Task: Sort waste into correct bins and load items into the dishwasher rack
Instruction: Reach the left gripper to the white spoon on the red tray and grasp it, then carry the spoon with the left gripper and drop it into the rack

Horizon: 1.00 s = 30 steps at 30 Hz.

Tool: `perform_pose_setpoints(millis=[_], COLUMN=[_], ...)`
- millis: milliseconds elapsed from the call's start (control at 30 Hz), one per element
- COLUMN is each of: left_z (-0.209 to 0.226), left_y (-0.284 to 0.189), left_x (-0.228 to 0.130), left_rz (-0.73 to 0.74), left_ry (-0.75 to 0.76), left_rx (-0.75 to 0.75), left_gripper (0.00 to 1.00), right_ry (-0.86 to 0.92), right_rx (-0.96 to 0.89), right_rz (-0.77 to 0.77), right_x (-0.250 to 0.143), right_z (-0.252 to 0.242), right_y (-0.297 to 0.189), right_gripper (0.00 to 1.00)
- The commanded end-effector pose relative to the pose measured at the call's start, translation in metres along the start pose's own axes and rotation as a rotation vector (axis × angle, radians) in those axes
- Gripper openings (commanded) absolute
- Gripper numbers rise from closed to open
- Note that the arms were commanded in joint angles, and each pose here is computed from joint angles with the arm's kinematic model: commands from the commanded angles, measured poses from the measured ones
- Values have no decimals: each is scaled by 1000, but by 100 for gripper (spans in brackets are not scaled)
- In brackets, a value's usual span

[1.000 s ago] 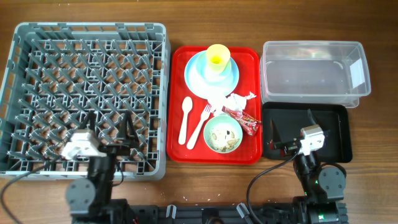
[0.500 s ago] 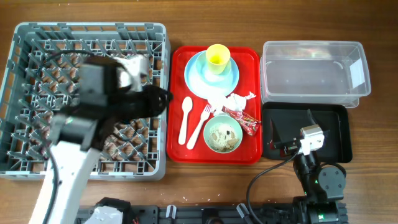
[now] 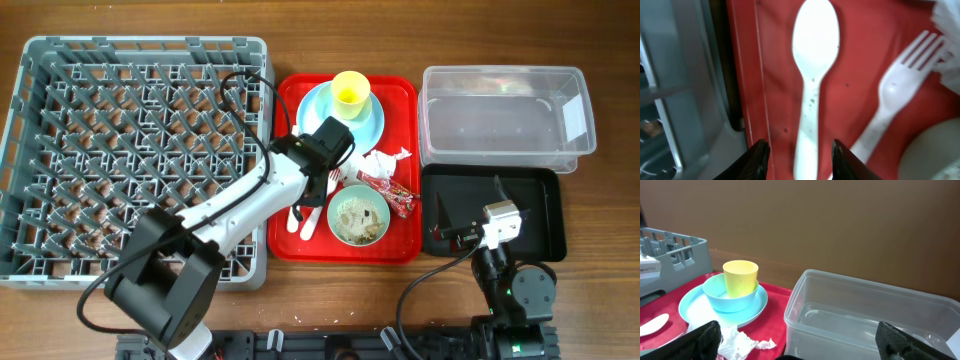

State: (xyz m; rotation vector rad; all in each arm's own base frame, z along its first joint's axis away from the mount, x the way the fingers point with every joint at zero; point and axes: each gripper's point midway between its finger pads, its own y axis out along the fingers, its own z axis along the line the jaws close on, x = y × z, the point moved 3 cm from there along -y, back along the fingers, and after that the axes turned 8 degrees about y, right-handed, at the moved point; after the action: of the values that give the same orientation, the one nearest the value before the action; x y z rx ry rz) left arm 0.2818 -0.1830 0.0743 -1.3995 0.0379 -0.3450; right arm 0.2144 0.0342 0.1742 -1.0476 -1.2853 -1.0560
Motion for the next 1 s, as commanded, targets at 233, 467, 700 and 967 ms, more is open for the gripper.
perform_pose_setpoints(millis=[233, 467, 700, 967], left_z=[-11, -11, -12, 10], left_y=[25, 56, 59, -93], left_x=[3, -8, -8, 48], left_rz=[21, -7, -28, -387], left_ry=[-10, -17, -22, -127], left_rx=[-5, 3, -6, -149], left_gripper=[39, 39, 4, 4], right_ry=[-6, -6, -6, -6], right_rx=[-5, -5, -5, -5], right_rz=[-6, -6, -6, -6], right_x=[1, 1, 1, 1], right_z=[0, 0, 0, 0], right_y=[0, 0, 0, 0], right_gripper=[100, 100, 100, 100])
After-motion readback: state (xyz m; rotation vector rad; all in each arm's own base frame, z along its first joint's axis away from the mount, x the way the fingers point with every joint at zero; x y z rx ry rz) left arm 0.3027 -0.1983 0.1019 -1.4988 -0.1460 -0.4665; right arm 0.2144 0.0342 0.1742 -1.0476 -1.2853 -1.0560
